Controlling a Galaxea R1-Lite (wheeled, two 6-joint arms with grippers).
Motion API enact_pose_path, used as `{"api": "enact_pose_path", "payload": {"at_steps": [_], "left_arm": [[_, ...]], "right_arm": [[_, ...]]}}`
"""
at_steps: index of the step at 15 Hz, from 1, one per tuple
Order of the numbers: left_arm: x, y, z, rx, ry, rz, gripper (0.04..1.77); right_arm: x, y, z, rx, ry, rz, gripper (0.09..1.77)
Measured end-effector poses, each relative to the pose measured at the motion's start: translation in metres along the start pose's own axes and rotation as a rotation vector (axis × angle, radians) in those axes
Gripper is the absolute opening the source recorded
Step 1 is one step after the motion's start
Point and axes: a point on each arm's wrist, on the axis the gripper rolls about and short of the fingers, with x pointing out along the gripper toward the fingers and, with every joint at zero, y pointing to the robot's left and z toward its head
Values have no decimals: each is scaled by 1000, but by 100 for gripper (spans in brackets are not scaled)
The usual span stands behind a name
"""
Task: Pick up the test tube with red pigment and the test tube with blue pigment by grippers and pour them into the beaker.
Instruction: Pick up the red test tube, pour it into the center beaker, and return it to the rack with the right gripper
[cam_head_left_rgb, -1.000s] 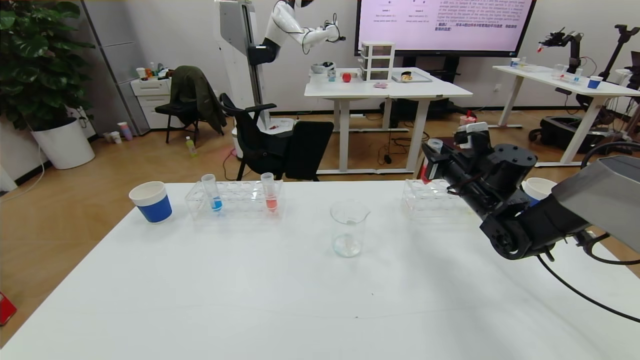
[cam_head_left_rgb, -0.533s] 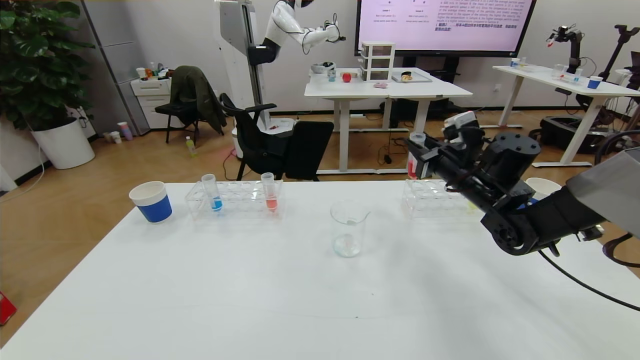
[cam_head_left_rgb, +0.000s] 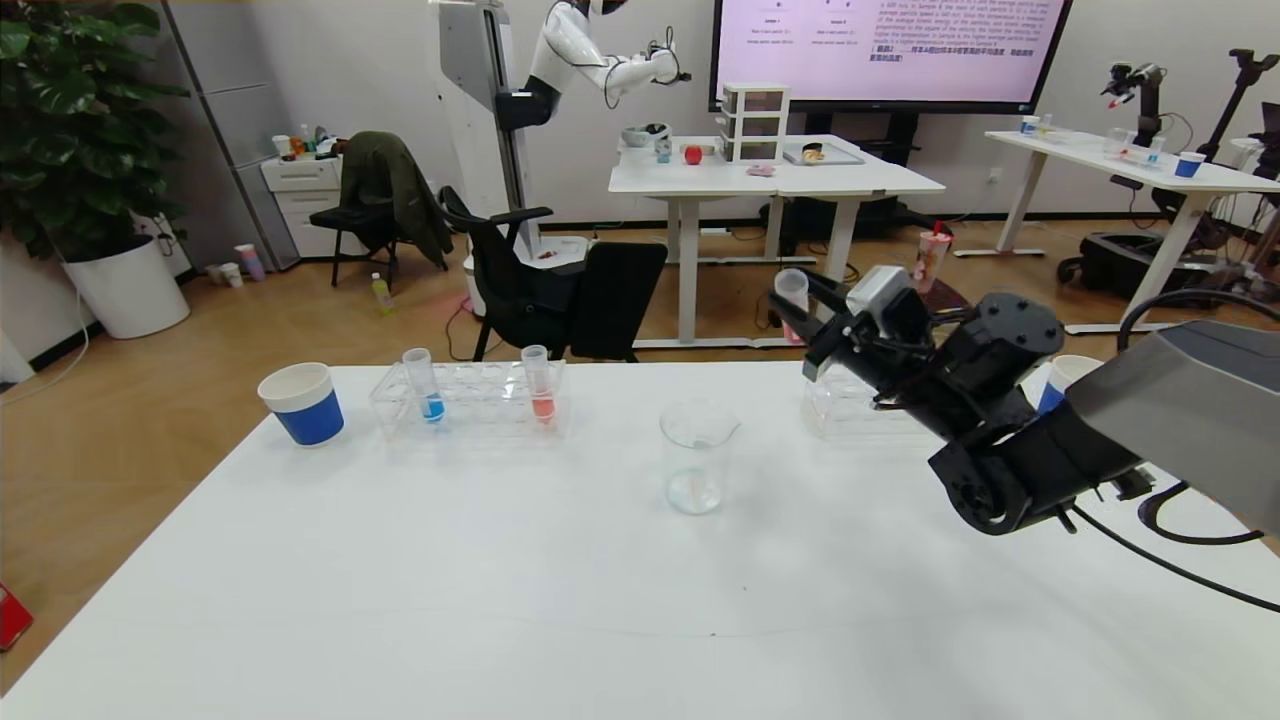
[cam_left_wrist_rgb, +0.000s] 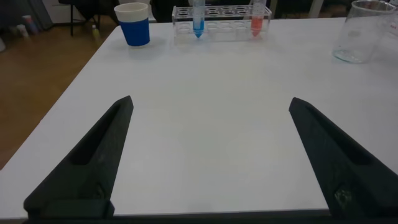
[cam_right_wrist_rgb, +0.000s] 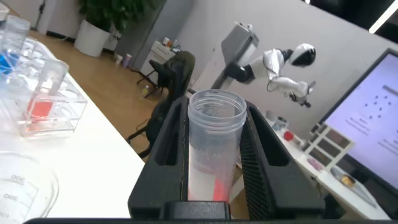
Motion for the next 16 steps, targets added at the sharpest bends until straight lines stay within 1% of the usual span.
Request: {"api": "enact_pose_path", "payload": {"at_steps": [4, 7, 10, 12, 16], "left_arm": [[0, 0, 0, 0, 0, 0, 175], [0, 0, 0, -1, 0, 0, 175], [0, 0, 0, 0, 0, 1, 175], [0, 0, 0, -1, 0, 1, 175], [0, 0, 0, -1, 0, 1, 175]], "right_arm": [[-2, 11, -21, -171, -32, 121, 50], [4, 14, -28, -279, -90, 181, 50], [9, 14, -35, -381, -138, 209, 50], [14, 22, -37, -396, -155, 224, 50], [24, 26, -39, -492, -248, 288, 50]]}}
